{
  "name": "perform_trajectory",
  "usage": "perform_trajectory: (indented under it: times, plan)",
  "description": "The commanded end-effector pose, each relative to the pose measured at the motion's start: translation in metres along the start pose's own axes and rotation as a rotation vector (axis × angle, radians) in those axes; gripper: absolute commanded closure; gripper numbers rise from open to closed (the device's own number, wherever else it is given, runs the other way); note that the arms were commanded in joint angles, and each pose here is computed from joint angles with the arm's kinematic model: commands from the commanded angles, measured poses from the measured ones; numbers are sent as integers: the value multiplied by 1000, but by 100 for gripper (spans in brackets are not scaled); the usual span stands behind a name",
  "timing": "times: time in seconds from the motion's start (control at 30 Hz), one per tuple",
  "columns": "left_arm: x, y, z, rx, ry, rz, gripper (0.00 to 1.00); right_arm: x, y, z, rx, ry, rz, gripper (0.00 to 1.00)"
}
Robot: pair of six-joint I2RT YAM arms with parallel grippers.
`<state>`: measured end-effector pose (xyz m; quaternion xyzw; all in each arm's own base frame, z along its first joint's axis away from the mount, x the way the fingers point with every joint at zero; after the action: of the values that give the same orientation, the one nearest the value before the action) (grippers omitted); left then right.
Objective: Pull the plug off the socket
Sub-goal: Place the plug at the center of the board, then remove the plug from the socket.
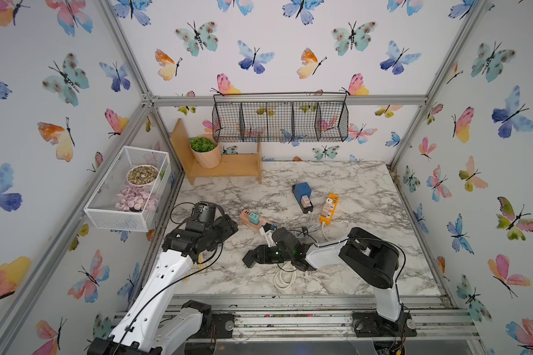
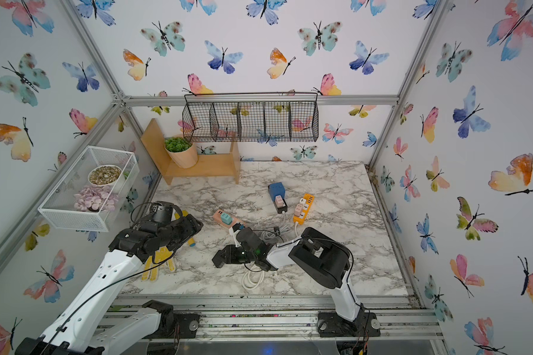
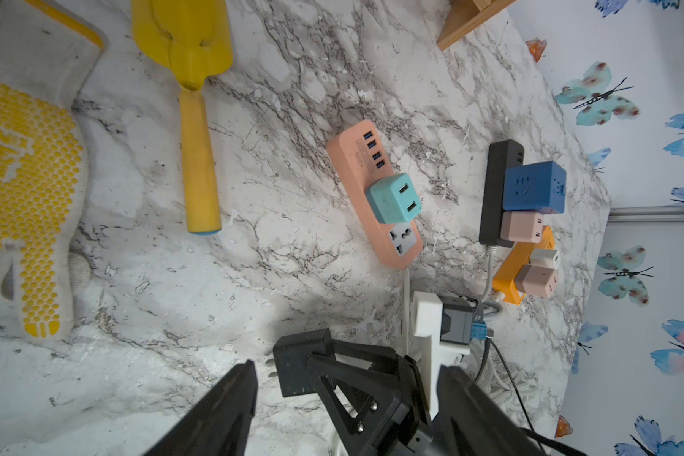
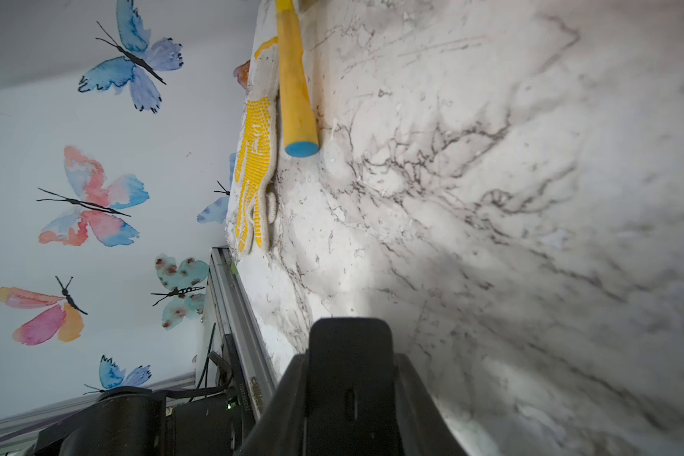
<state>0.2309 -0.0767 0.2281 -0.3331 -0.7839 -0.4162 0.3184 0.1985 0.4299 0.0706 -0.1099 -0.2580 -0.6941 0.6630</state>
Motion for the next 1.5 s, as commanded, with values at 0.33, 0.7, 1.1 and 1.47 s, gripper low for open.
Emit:
perform_trajectory:
  times: [0.33,0.7,1.1,1.47]
  plan:
    - [-9,-4,-2,-36,-13,42,24,4,14,5,50,-151,-47,33]
    - [-26,10,-3,69,43,51,30,42,33,42,195,-212,-139,32]
    - [-82,54,-16,170,104,242,40,54,80,54,489,-457,-248,44]
    - [-148,76,-24,274,159,357,58,49,120,49,633,-430,-309,44]
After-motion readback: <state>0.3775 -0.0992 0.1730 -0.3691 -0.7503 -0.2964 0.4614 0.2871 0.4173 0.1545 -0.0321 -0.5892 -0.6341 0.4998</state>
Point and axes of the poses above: each gripper's point midway between its finger pads, its own x axis back along the fingers, its own z axis along the line the jaws close on, y = z × x, the point moved 5 cm from there along x, back along the fingers, and after that the axes turned 9 degrees about -x, right-handed, at the moved point
